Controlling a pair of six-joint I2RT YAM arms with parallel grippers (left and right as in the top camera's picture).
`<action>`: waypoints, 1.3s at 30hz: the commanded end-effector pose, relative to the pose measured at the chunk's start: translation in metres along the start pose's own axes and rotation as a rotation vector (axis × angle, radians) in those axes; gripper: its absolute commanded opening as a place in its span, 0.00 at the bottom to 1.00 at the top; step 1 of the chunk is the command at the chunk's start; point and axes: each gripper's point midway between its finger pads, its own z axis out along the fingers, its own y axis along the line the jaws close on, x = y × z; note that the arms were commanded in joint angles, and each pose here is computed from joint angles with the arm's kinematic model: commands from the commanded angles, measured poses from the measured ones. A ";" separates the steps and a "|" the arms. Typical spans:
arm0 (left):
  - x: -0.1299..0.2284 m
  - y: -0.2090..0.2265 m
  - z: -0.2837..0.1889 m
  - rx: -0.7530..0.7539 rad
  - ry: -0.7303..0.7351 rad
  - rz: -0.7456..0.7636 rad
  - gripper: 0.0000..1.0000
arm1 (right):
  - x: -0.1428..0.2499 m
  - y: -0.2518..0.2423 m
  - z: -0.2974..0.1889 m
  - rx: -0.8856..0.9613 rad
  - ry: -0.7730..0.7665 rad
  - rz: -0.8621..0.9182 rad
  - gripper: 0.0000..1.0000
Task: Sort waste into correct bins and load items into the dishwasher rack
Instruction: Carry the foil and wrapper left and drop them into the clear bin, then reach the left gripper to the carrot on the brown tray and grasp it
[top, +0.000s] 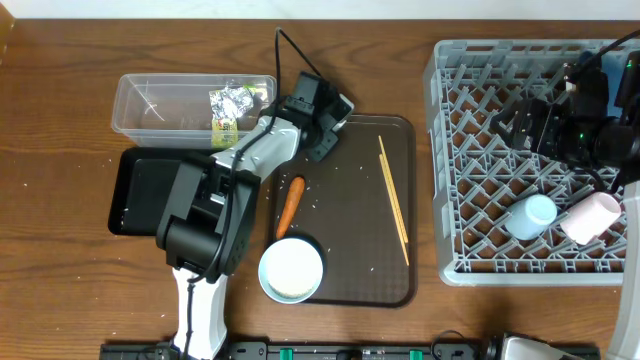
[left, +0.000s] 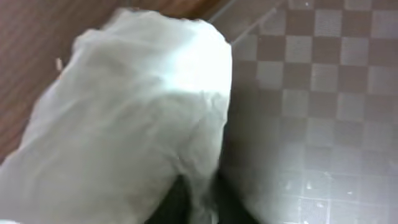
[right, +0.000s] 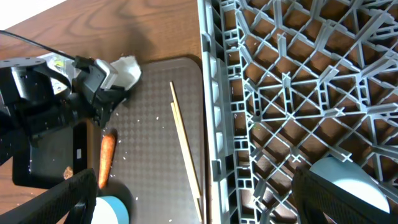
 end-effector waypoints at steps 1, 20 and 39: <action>0.017 -0.009 0.008 0.006 0.070 -0.018 0.06 | 0.004 0.001 0.006 -0.003 0.021 -0.008 0.92; -0.007 0.051 -0.147 -0.117 -0.085 -0.180 0.06 | -0.002 0.001 0.007 -0.006 -0.004 -0.019 0.92; 0.028 0.170 -0.151 -0.290 -0.168 -0.325 0.16 | -0.004 0.001 0.007 -0.007 -0.011 -0.022 0.92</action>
